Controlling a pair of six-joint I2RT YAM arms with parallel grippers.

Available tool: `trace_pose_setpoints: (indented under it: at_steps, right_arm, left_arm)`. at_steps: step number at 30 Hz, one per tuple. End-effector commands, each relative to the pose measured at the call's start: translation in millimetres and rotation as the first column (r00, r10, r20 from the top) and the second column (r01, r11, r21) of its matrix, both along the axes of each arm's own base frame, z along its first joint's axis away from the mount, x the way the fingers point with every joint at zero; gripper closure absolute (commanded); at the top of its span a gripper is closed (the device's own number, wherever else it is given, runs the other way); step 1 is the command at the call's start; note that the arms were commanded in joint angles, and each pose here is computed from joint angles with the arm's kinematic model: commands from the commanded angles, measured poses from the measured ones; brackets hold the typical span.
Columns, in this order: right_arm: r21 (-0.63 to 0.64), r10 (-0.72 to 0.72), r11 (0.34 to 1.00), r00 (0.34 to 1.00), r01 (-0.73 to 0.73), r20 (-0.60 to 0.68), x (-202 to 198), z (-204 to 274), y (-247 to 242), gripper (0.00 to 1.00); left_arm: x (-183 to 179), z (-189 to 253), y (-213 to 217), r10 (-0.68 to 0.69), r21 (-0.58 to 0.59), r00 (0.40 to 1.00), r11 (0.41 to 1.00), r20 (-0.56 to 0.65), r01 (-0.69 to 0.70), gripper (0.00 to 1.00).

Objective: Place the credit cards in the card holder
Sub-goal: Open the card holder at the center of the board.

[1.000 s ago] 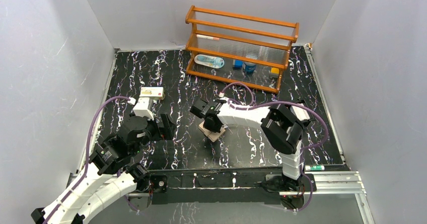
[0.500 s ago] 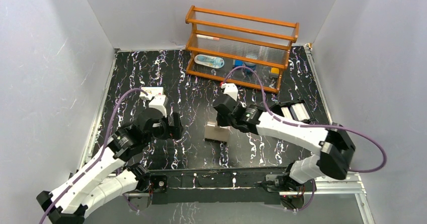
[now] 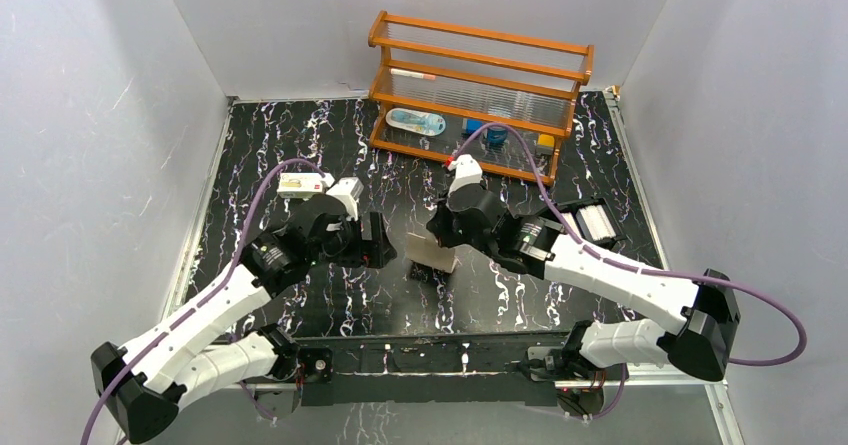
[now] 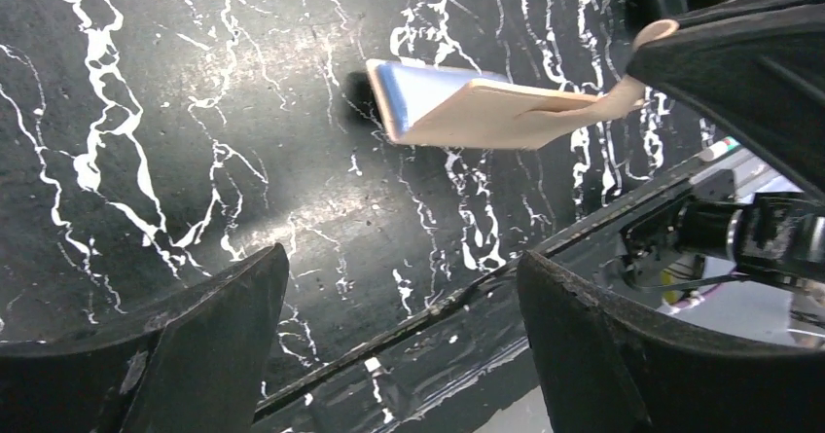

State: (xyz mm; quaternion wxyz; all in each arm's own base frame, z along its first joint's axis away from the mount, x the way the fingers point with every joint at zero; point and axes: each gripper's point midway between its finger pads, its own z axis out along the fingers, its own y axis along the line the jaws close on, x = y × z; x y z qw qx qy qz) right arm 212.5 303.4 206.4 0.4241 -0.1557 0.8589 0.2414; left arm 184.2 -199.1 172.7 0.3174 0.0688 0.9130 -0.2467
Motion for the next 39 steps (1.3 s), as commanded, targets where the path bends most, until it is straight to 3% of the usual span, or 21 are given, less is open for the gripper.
trace_pose_setpoints:
  at_steps: [1, 6, 10, 13, 18, 24, 33, 39]
  right_arm:
    - [0.153, -0.149, 0.975, 0.986, 0.16, -0.079, 8.5, 13.8, 7.7, 1.0]
    - [0.163, -0.252, 0.939, 0.929, 0.302, -0.27, 6.3, -28.4, 20.3, 0.96]
    - [0.203, -0.189, 0.937, 0.9, 0.286, -0.393, -6.1, -49.4, 45.2, 0.88]
    - [0.24, -0.124, 0.939, 0.892, 0.247, -0.435, -15.1, -55.9, 58.7, 0.76]
    - [0.361, 0.088, 0.929, 0.899, 0.081, -0.429, -36.9, -46.8, 80.6, 0.59]
    - [0.401, 0.216, 0.915, 0.887, -0.038, -0.408, -56.9, -50.5, 81.2, 0.42]
    - [0.488, 0.332, 0.869, 0.825, -0.079, -0.457, -80.8, -71.0, 87.1, 0.36]
    - [0.525, 0.403, 0.84, 0.802, -0.134, -0.44, -94.4, -71.8, 95.4, 0.35]
  left_arm:
    - [-2.2, 12.2, -6.3, 0.032, -0.11, 0.999, 0.993, 0.006, -0.032, 0.14]
    - [-4.9, -5.1, 0.9, 0.135, -0.098, 0.987, 0.985, -0.087, -0.143, 0.18]
    - [-13.2, -36.5, 8.2, 0.183, -0.031, 0.967, 0.981, -0.18, -0.191, 0.32]
    - [-18.5, -52.7, 11.7, 0.216, -0.017, 0.95, 0.974, -0.226, -0.226, 0.35]
    - [-20.3, -64.1, 21.0, 0.265, 0.024, 0.929, 0.963, -0.257, -0.268, 0.34]
    - [-19.2, -56.0, 21.2, 0.268, -0.017, 0.933, 0.96, -0.241, -0.28, 0.21]
    - [-22.4, -55.3, 4.9, 0.214, -0.091, 0.936, 0.965, -0.278, -0.248, 0.16]
    - [-22.3, -65.0, 2.9, 0.215, -0.077, 0.93, 0.966, -0.299, -0.248, 0.16]
